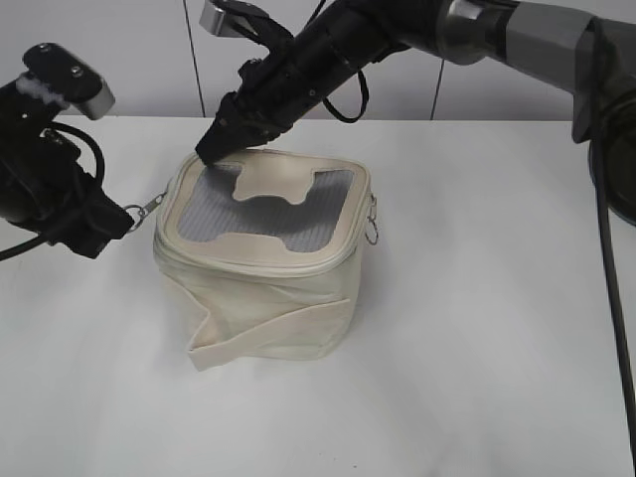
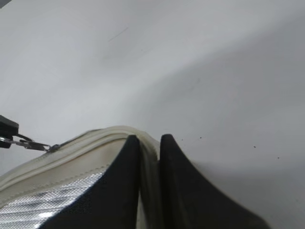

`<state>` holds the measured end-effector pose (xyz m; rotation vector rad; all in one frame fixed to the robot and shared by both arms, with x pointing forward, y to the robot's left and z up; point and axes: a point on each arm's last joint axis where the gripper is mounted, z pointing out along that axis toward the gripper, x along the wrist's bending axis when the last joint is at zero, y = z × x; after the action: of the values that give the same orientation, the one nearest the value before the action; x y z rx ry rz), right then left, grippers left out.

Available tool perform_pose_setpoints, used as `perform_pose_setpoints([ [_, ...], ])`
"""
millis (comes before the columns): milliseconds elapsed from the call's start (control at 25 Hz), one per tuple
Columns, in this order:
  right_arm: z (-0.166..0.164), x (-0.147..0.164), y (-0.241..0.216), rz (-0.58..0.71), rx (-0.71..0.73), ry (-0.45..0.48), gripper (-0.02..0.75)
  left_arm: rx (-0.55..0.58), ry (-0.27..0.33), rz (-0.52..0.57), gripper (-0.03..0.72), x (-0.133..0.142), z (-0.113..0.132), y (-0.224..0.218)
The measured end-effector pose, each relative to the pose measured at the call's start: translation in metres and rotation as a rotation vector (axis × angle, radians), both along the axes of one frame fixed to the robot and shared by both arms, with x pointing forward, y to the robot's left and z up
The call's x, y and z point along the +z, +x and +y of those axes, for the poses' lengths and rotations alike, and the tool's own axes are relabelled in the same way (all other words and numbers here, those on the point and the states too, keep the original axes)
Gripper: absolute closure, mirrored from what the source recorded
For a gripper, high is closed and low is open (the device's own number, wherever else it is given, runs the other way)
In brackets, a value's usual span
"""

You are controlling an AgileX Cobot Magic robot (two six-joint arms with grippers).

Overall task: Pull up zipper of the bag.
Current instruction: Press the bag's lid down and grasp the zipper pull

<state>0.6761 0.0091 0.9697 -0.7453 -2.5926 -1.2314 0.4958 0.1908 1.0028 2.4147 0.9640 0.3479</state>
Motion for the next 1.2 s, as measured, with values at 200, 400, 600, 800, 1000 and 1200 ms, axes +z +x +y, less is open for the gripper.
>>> perform_pose_setpoints([
  [200, -0.001, 0.000, 0.000, 0.043, -0.043, -0.006, 0.640, -0.001, -0.025, 0.038, 0.697, 0.003, -0.001, -0.005],
  [400, -0.001, -0.001, 0.001, 0.079, -0.082, -0.014, 0.640, -0.025, -0.034, 0.094, 0.697, 0.007, 0.001, -0.021],
  [600, -0.001, -0.001, 0.001, 0.103, -0.108, -0.012, 0.641, -0.046, -0.049, 0.091, 0.697, 0.021, 0.005, -0.037],
  [800, -0.002, -0.001, 0.002, 0.114, -0.118, -0.011, 0.642, -0.067, -0.074, 0.164, 0.697, 0.024, 0.004, -0.048],
  [1000, -0.002, -0.001, 0.002, 0.119, -0.123, -0.011, 0.642, -0.104, -0.127, 0.157, 0.697, 0.025, -0.013, -0.053],
  [1200, -0.003, -0.001, 0.003, 0.119, -0.125, -0.012, 0.642, -0.205, -0.186, 0.103, 0.697, 0.020, -0.059, -0.063],
])
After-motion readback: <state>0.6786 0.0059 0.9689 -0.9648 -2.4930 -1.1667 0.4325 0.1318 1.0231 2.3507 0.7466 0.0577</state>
